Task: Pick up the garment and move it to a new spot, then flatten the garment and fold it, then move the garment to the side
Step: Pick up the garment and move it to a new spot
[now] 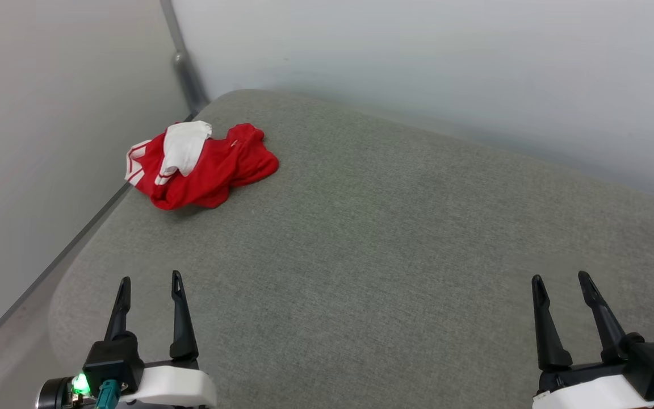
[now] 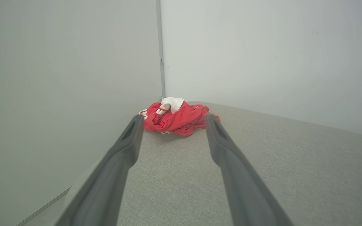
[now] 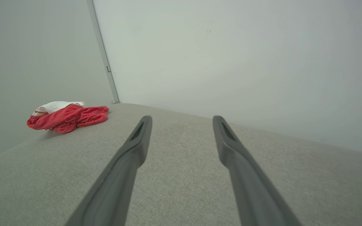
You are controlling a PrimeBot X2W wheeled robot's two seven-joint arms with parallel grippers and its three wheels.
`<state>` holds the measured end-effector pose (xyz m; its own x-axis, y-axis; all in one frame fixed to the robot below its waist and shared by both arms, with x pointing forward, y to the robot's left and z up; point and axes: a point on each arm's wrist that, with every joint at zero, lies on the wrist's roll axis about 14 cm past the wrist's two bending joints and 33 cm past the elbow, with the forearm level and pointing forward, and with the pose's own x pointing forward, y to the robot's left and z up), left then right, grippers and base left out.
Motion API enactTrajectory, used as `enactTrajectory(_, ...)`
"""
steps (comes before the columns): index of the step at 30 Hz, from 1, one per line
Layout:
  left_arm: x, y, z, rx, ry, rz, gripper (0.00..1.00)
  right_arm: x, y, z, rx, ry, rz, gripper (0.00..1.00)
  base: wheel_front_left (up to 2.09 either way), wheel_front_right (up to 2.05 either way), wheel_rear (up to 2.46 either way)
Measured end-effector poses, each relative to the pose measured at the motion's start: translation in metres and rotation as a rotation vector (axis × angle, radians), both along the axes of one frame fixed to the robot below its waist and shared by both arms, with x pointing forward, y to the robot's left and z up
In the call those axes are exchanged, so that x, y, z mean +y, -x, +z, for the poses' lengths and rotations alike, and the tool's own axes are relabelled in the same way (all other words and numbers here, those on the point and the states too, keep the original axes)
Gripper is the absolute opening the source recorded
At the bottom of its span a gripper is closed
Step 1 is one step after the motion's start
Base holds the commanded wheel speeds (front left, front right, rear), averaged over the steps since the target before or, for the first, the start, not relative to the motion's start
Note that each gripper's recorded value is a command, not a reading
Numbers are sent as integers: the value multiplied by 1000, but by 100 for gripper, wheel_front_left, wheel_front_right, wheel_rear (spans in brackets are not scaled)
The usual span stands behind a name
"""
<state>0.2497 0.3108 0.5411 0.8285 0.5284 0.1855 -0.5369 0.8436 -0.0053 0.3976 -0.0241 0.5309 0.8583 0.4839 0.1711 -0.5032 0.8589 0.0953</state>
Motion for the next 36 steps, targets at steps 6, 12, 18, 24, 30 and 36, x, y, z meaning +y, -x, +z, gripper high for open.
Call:
enactTrajectory(6,15,18,-4,14,9,70,100,18,-1,-4,8,4,52,100,0,0,0)
enactTrajectory(12,29,13,6,-8,-7,87,100,20,-4,-9,15,10,56,100,0,0,0)
enactTrajectory(18,71,-22,70,-113,-157,80,100,11,-19,-16,4,39,21,100,0,0,0)
enactTrajectory(24,92,-73,125,-182,-294,30,100,-4,-41,-31,6,80,-32,100,0,0,0)
enactTrajectory(30,111,-130,144,-152,-376,-26,100,-23,-63,-54,25,122,-93,100,0,0,0)
enactTrajectory(36,135,-178,131,-66,-311,-56,100,-38,-77,-73,42,149,-122,100,0,0,0)
